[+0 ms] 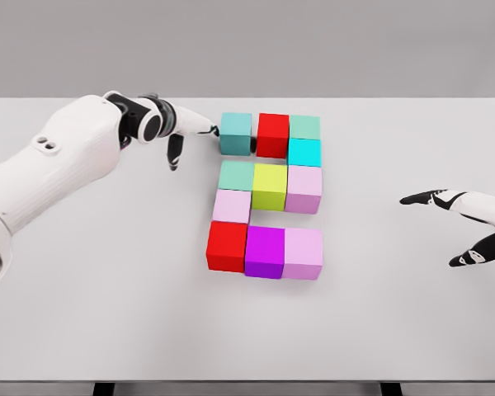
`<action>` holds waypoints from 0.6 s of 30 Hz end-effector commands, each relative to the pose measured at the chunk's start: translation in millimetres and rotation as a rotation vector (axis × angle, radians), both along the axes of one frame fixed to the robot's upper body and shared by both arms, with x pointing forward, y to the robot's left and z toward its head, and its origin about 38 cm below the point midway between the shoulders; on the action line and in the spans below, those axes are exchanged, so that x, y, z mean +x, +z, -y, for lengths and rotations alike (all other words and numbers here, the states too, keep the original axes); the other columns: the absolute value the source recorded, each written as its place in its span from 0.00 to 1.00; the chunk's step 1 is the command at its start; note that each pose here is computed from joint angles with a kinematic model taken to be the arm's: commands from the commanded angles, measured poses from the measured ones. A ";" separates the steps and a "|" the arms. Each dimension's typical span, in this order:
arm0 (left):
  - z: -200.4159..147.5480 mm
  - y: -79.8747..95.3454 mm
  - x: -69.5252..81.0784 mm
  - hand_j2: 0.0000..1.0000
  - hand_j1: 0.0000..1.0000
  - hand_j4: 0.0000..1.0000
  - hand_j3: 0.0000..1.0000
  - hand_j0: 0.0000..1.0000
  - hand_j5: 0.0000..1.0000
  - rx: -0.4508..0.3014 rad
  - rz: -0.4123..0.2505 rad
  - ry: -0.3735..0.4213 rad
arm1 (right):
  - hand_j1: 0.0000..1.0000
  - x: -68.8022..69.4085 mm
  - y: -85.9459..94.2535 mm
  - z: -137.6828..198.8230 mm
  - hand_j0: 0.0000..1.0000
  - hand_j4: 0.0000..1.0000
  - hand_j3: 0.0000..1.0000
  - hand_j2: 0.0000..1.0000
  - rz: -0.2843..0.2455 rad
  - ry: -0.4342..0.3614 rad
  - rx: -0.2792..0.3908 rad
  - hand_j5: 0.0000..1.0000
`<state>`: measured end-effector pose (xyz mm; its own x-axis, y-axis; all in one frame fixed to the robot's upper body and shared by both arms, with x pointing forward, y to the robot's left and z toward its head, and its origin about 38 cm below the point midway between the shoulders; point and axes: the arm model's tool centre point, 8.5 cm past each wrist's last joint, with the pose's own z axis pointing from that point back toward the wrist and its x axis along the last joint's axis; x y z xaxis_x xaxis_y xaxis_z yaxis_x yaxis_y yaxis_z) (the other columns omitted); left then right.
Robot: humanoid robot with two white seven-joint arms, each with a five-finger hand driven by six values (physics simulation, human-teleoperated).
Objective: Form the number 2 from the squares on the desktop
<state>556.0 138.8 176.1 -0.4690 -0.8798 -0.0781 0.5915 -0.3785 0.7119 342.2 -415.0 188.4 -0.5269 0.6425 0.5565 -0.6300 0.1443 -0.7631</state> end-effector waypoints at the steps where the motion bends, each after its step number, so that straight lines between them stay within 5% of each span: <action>1: 3.5 0.1 -0.4 1.00 1.00 1.00 1.00 1.00 1.00 -0.001 0.001 -0.006 | 1.00 0.2 0.8 0.4 1.00 1.00 1.00 1.00 -0.001 -0.003 0.005 1.00; 18: 8.9 0.3 -1.4 1.00 1.00 1.00 1.00 1.00 1.00 -0.004 0.002 -0.016 | 1.00 0.2 0.6 0.8 1.00 1.00 1.00 1.00 -0.002 -0.005 0.004 1.00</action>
<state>554.6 130.9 176.2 -0.4807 -0.8737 -0.0744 0.5863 -0.3834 0.7137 342.2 -415.1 188.3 -0.5267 0.6426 0.5564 -0.6300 0.1443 -0.7631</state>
